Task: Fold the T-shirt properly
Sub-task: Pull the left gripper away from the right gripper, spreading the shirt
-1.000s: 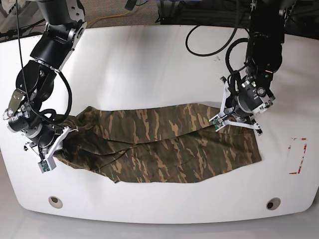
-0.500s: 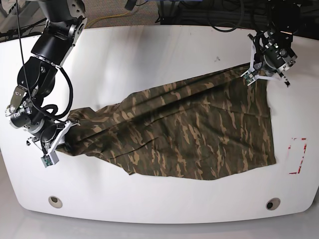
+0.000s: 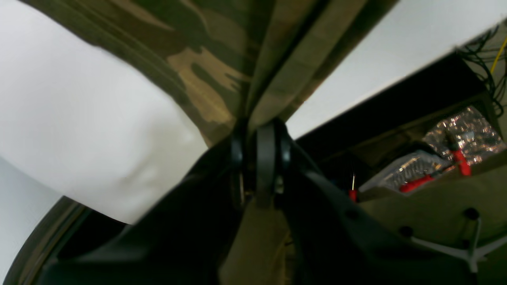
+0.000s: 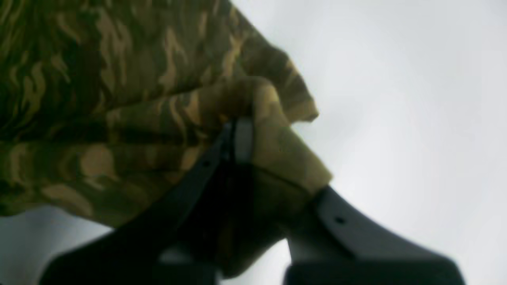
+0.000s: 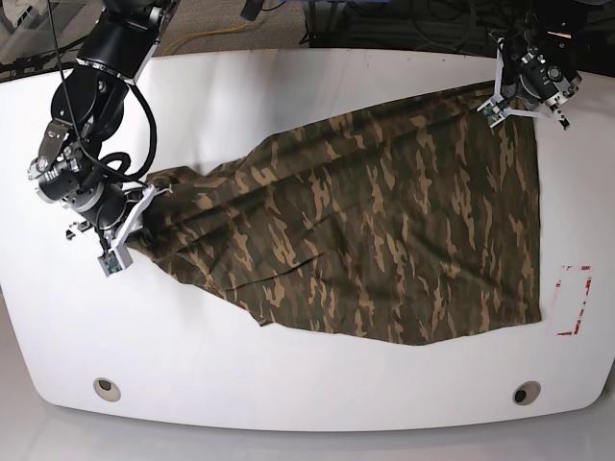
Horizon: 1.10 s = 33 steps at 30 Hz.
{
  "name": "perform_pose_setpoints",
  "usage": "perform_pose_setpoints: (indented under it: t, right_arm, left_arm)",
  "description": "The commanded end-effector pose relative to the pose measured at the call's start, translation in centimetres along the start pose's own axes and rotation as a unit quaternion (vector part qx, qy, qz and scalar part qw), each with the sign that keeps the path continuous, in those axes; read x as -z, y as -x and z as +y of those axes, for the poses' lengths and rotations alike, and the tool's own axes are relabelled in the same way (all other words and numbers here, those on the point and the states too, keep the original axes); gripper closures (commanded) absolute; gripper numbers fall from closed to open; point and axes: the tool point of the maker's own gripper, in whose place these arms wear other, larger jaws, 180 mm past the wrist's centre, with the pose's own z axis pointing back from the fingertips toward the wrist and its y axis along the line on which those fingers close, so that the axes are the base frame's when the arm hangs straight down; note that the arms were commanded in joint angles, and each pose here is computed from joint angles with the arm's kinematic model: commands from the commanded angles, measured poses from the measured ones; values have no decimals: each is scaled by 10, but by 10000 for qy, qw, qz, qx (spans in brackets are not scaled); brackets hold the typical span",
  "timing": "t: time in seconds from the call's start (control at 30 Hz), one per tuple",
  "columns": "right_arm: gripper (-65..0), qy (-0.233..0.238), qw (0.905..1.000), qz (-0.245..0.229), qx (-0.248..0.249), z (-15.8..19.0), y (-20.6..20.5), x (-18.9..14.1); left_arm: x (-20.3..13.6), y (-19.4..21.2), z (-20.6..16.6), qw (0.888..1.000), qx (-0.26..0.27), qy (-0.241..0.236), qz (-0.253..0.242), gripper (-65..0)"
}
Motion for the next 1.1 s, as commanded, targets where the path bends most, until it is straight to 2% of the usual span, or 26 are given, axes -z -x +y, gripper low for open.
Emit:
perform_pose_setpoints:
  t: [0.0,0.13,0.3,0.4,0.57,0.67,0.87,1.07]
  right_arm:
    - [0,205,9993,-295,39,-10,-11,-12]
    - [0,239,9995,-148,138,-11,6,-15]
    - [0,208,9996,-36,173,-8,16,-14]
    - [0,198,9996,1,181,-7,19,-14]
    - [0,190,9996,3,191,-7,20,-14]
    - [0,151,9996,-17,234,-3,20,-12]
    - [0,114,9995,-44,275,0,19,-10]
    - [0,107,9995,-39,282,1,19,-10]
  left_arm:
    - [-4,8,2,9999,21,-18,116,-96]
    - [-7,5,-3,9989,-296,293,-216,-250]
    - [-17,-6,7,9918,-810,542,-833,-364]
    - [-28,-21,19,9827,-1095,641,-1347,-367]
    - [-52,-20,62,9609,-1836,365,-2040,-371]
    - [-57,-24,64,9503,-2006,507,-2327,-372]
    - [-49,-18,45,9403,-2214,959,-2399,-372]
    - [-13,3,20,9144,-2961,1610,-2244,-372]
